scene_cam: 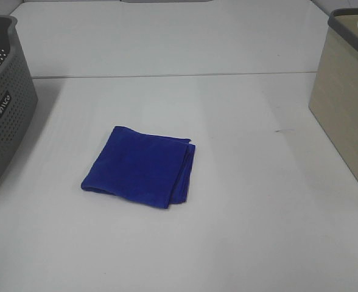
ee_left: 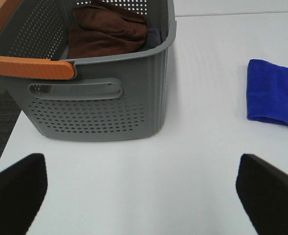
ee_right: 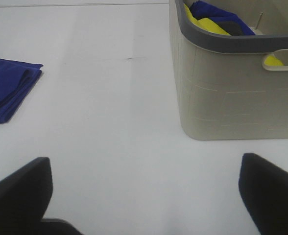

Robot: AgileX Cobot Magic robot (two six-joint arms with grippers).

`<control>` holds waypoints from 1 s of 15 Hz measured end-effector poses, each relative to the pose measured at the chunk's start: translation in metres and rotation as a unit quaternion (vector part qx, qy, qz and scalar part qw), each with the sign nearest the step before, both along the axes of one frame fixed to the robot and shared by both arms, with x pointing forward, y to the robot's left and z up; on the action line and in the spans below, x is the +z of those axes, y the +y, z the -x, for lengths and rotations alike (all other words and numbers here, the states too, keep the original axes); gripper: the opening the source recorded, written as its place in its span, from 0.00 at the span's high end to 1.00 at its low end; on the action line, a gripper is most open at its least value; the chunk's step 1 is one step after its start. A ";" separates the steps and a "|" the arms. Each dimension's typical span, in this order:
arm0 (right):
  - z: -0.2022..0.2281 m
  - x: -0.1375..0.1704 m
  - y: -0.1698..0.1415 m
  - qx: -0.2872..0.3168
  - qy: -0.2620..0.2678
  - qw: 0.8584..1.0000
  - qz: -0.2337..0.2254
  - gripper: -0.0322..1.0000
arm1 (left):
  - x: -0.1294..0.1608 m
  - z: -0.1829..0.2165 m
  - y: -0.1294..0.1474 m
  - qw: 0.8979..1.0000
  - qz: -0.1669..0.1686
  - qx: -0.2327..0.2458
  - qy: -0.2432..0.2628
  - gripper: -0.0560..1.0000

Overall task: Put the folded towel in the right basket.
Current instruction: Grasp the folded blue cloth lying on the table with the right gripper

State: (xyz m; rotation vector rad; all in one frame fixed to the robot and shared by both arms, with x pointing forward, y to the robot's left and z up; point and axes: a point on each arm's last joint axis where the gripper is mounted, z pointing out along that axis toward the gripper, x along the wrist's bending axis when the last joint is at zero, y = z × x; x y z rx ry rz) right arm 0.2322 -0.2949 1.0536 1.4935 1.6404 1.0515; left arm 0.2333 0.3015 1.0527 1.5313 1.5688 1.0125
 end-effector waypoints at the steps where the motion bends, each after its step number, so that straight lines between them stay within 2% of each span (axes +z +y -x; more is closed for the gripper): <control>1: 0.000 0.000 0.000 0.000 0.000 1.000 0.000 0.02 | 0.000 0.000 0.000 1.000 0.000 0.000 0.000 0.03; 15: 0.000 0.000 0.000 0.000 0.000 1.000 0.000 0.02 | 0.000 0.000 0.000 1.000 0.000 0.000 0.000 0.03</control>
